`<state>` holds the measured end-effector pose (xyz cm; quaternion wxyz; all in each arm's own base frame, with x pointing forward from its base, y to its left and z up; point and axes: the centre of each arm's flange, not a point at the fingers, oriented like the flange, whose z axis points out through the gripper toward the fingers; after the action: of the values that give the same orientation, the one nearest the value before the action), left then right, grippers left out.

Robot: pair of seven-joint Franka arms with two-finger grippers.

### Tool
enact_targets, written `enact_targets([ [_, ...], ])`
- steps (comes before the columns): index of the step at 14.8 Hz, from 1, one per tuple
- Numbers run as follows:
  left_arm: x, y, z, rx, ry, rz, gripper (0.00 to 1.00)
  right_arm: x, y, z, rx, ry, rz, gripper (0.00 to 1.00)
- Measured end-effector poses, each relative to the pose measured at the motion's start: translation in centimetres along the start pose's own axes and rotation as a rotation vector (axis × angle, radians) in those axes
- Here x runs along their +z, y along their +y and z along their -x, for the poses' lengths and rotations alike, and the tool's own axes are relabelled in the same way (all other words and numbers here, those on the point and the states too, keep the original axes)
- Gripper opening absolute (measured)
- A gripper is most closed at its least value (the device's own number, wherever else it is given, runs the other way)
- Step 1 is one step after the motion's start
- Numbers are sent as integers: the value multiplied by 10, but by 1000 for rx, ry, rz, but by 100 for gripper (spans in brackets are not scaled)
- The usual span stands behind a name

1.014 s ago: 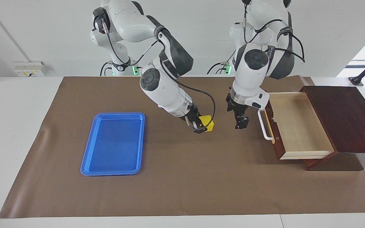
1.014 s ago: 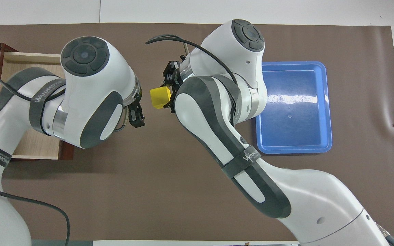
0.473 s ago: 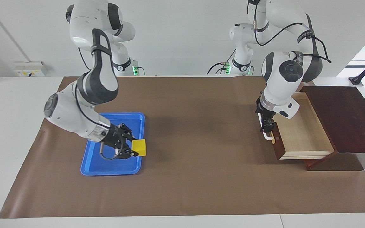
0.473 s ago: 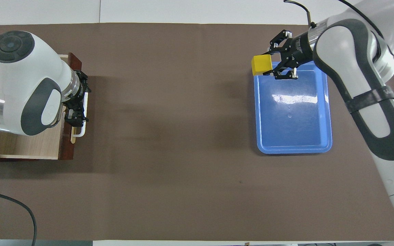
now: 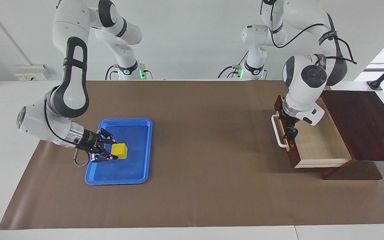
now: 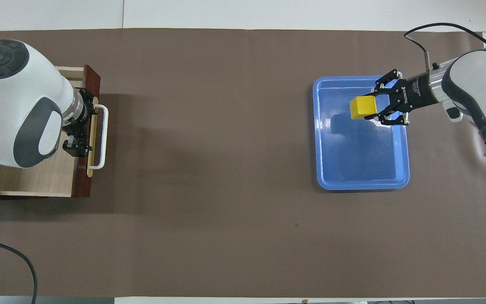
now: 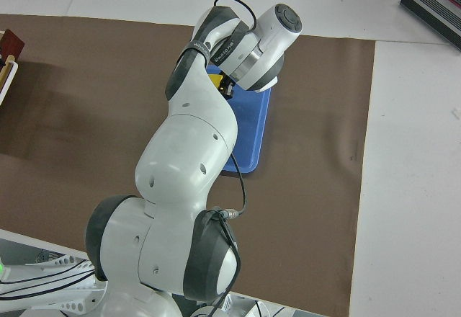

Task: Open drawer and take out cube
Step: 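Carry the cube over the blue tray with the right gripper, then lower the cube into the tray while the left gripper pushes the drawer shut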

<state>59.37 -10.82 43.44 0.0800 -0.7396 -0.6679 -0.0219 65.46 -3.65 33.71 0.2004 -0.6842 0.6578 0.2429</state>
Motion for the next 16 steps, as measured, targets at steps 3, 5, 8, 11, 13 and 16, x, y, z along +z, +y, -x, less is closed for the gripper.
enact_targets([
  [3, -2, 2, -8, -3, 8, 15, 100, 10, 16, -8, 11, -10, 22, 55],
  [5, -3, 1, -17, 11, 16, 17, 100, 16, 24, -15, 29, 0, 12, 55],
  [8, -4, 1, -33, 13, 13, 18, 100, 26, 34, -23, 35, 9, 4, 55],
  [11, -3, 1, -64, 12, 10, 18, 100, 29, 38, -28, 20, 8, 8, 55],
  [13, 2, 0, -108, 11, 30, 20, 100, 31, 42, -32, 10, 7, 14, 55],
  [16, 13, -6, -176, 16, 45, 34, 100, 34, 44, -36, 12, 13, 7, 55],
])
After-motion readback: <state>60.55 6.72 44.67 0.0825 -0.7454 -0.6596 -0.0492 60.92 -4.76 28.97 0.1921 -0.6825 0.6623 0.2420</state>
